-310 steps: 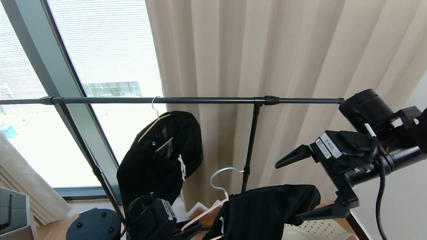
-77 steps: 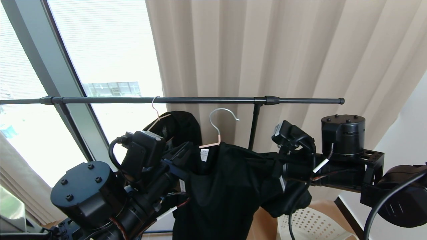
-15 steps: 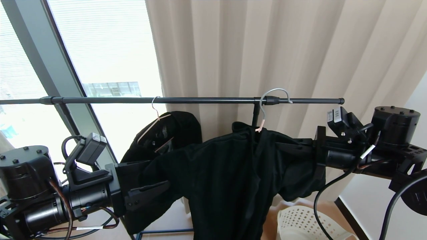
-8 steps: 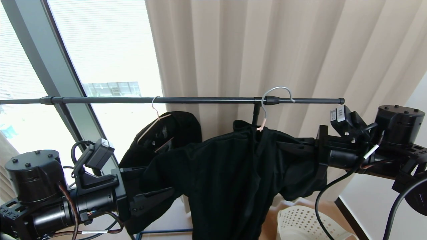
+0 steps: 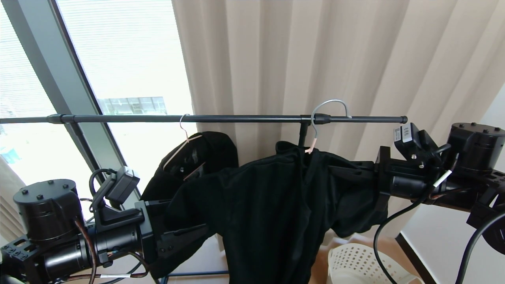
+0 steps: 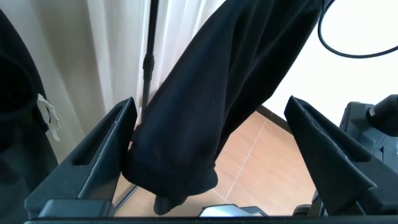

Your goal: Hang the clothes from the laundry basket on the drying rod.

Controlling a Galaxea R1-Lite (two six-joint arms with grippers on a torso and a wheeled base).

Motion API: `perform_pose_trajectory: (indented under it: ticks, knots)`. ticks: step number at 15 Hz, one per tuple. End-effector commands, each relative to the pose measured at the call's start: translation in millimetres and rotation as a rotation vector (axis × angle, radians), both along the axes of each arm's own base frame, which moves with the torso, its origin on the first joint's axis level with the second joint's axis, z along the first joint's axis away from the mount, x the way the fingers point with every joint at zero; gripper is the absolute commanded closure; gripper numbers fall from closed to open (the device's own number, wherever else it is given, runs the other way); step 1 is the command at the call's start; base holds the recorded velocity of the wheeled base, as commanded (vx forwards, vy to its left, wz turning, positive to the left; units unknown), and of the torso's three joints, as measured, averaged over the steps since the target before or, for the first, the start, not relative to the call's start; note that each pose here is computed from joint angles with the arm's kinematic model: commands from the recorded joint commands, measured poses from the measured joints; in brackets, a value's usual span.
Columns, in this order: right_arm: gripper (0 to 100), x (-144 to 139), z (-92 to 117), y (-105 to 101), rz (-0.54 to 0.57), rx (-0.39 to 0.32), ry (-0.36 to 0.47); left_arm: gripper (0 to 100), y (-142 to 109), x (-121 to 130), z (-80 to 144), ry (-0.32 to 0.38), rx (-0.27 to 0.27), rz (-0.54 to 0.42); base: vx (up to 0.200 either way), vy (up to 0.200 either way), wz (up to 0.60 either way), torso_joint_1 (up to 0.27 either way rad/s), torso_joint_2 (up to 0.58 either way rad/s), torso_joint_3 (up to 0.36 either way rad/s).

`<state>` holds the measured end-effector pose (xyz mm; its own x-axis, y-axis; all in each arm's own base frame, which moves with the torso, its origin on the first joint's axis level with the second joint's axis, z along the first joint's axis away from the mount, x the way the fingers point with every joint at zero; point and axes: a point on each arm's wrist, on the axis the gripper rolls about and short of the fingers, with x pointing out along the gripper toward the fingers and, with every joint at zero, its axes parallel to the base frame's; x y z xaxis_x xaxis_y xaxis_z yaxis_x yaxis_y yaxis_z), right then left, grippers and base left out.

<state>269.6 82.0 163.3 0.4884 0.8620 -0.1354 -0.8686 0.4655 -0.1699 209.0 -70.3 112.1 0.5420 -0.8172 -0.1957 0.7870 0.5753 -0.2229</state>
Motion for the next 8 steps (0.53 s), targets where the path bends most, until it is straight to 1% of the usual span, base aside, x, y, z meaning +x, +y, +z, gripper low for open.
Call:
perform_pose_trajectory:
  ticks: [1,5,6,8]
  knots:
    - [100,-0.7,0.2,-0.1,0.001,0.0,-0.001,0,-0.3,1.4,-3.3,0.015,0.004,0.0,0.0,0.0,0.0,0.0,0.0,0.0]
    - [100,-1.2,1.9,-0.3,0.0,0.002,-0.006,0,-0.1,2.1,-2.9,0.011,0.002,0.003,0.0,0.0,0.0,0.0,0.0,0.0]
    - [100,-1.9,2.4,-0.4,0.0,0.003,-0.007,100,0.0,3.0,-3.5,0.013,0.003,0.005,0.0,0.0,0.0,0.0,0.0,0.0]
    - [100,-1.4,3.3,-0.7,-0.001,0.004,-0.012,100,0.4,4.0,-4.2,0.016,0.003,0.008,0.0,0.0,0.0,0.0,0.0,0.0]
